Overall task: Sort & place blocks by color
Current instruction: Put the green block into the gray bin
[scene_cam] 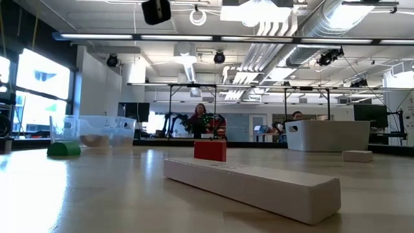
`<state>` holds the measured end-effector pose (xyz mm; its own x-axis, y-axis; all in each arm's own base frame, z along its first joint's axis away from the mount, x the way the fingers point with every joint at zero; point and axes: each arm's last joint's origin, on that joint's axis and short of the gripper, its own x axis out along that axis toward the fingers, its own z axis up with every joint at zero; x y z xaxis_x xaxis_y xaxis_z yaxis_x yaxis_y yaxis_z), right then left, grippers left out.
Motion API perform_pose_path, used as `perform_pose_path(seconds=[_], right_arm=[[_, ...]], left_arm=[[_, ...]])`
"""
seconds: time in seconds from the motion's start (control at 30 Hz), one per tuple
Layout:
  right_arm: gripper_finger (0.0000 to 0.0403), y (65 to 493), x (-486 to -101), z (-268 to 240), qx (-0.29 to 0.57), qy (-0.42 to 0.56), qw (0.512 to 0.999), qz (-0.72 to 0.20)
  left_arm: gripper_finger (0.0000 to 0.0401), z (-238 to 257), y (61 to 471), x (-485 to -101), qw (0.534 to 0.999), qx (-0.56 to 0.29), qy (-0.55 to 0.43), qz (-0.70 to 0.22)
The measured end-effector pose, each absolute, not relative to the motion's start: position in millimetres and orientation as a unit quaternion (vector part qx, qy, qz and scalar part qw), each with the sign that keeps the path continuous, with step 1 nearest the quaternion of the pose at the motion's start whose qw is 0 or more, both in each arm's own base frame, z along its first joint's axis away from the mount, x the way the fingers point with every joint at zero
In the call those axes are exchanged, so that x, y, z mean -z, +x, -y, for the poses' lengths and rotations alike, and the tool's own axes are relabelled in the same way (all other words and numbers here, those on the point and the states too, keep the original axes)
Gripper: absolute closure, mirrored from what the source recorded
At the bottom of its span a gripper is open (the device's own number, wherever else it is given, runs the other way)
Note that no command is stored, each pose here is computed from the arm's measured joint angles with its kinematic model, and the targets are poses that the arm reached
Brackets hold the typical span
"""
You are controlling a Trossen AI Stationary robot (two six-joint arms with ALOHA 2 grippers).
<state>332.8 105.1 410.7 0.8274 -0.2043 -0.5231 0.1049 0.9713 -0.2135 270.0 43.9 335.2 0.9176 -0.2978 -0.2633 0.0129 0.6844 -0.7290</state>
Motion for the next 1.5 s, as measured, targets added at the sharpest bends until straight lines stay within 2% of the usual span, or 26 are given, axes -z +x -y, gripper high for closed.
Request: perform_pose_path(seconds=[0.17,0.5,1.03,1.2,1.37,1.5], right_arm=[[0.0228,339,-415,-94,0.092,-0.1,0.956,-0.261],[0.0183,346,-420,-79,0.095,-0.133,0.957,-0.24],[0.0181,358,-424,-50,0.096,-0.151,0.959,-0.22],[0.0211,366,-416,-44,0.089,-0.144,0.958,-0.232],[0.0291,371,-411,-40,0.093,-0.146,0.955,-0.241],[0.0293,371,-410,-40,0.097,-0.148,0.954,-0.243]], left_arm=[[0.03,-51,272,-344,0.896,0.107,-0.406,-0.145],[0.03,-65,269,-347,0.891,0.085,-0.429,-0.124],[0.03,-77,267,-359,0.891,0.086,-0.44,-0.064],[0.03,-77,268,-358,0.892,0.086,-0.44,-0.065],[0.0298,-77,267,-358,0.889,0.087,-0.445,-0.069],[0.0283,-77,267,-357,0.889,0.086,-0.445,-0.072]])
